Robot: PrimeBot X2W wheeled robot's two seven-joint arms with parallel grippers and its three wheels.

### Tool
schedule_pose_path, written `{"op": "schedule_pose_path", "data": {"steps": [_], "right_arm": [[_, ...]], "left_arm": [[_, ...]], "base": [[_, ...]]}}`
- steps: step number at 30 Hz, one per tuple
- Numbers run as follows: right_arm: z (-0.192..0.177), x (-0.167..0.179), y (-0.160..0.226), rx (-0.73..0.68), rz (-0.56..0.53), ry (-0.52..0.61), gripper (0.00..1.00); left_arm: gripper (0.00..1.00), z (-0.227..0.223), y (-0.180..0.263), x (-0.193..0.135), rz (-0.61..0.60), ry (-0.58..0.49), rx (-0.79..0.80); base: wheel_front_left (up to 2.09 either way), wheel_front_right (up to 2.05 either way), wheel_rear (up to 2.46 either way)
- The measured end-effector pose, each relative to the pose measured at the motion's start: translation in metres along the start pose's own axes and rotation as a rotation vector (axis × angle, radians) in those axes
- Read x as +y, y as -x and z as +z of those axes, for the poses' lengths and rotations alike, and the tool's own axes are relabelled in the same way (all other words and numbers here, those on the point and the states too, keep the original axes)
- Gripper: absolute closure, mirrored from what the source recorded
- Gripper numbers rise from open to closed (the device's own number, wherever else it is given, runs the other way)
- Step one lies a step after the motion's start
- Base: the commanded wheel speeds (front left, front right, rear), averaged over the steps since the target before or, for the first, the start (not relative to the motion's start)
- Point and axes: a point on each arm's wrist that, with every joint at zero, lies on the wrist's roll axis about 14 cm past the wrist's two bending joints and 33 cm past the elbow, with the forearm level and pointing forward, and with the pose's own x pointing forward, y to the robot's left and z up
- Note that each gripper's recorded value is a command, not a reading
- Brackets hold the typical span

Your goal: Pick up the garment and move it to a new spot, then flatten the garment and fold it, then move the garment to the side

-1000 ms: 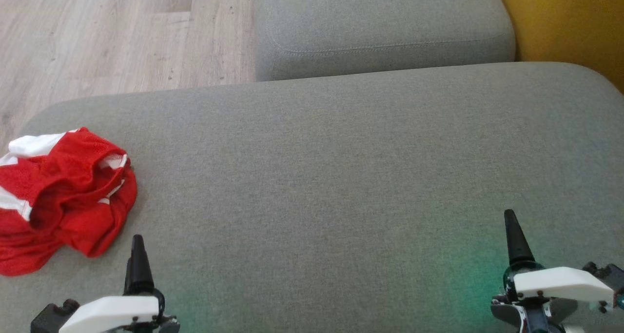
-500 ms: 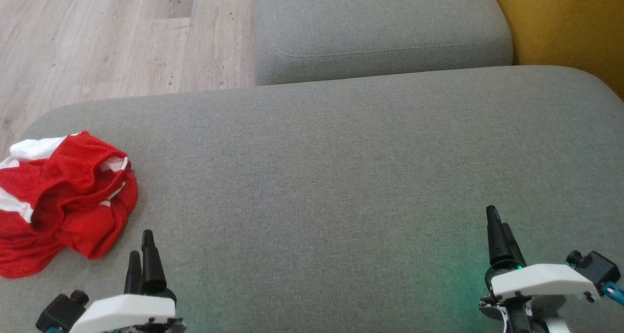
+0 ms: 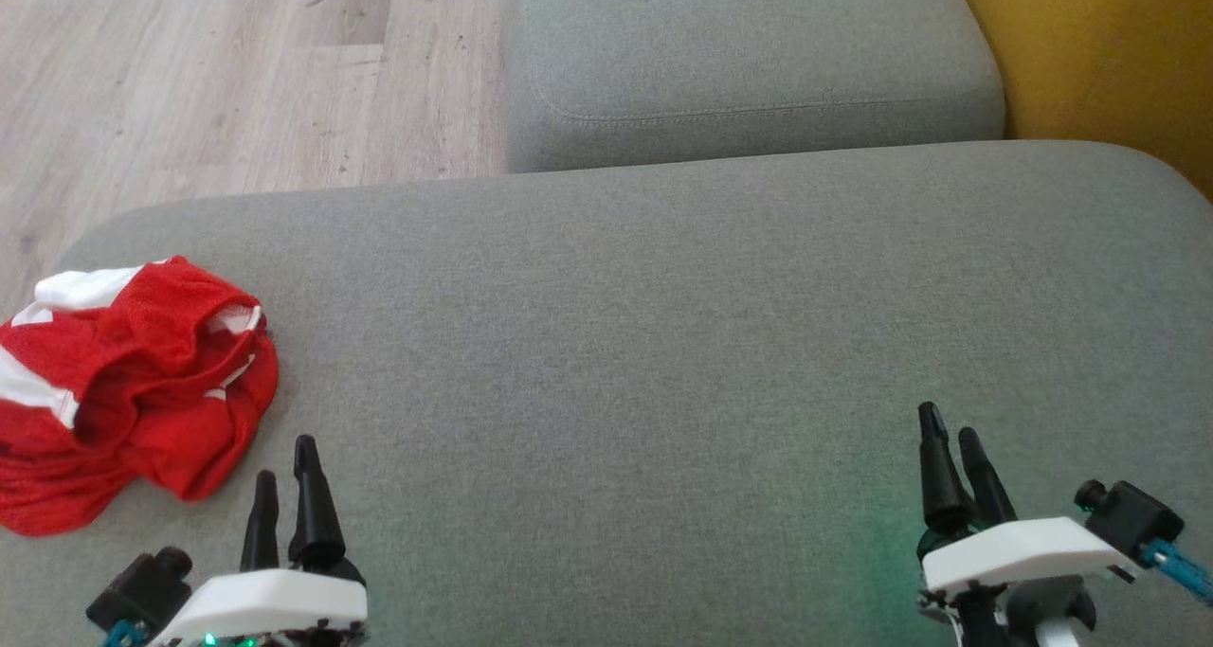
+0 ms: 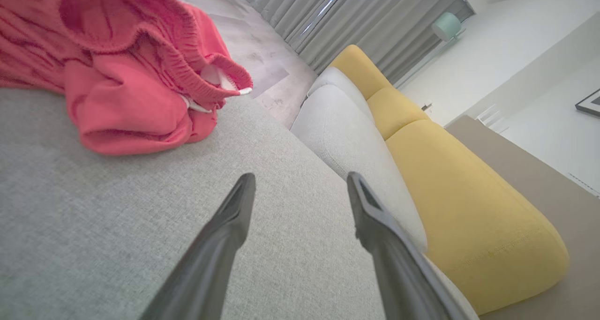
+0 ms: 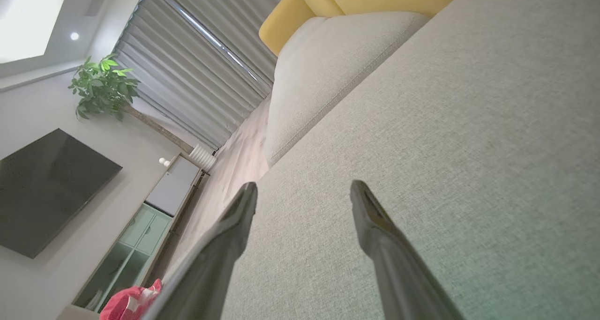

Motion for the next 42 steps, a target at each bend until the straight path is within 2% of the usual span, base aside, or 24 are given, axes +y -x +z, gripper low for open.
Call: {"op": "schedule_pose_path", "data": {"steps": [28, 42], "right_arm": [[-0.001, 0.030, 0.004, -0.046, 0.112, 0.363, 0.00], [-0.004, 0.029, 0.011, -0.061, 0.129, 0.506, 0.00]], "left_arm": [[0.00, -0.001, 0.011, -0.026, -0.094, -0.353, -0.056], [0.00, -0.001, 0.013, -0.028, -0.110, -0.500, -0.082]], "base": [[0.00, 0.00, 0.00], [0.00, 0.00, 0.00]]}}
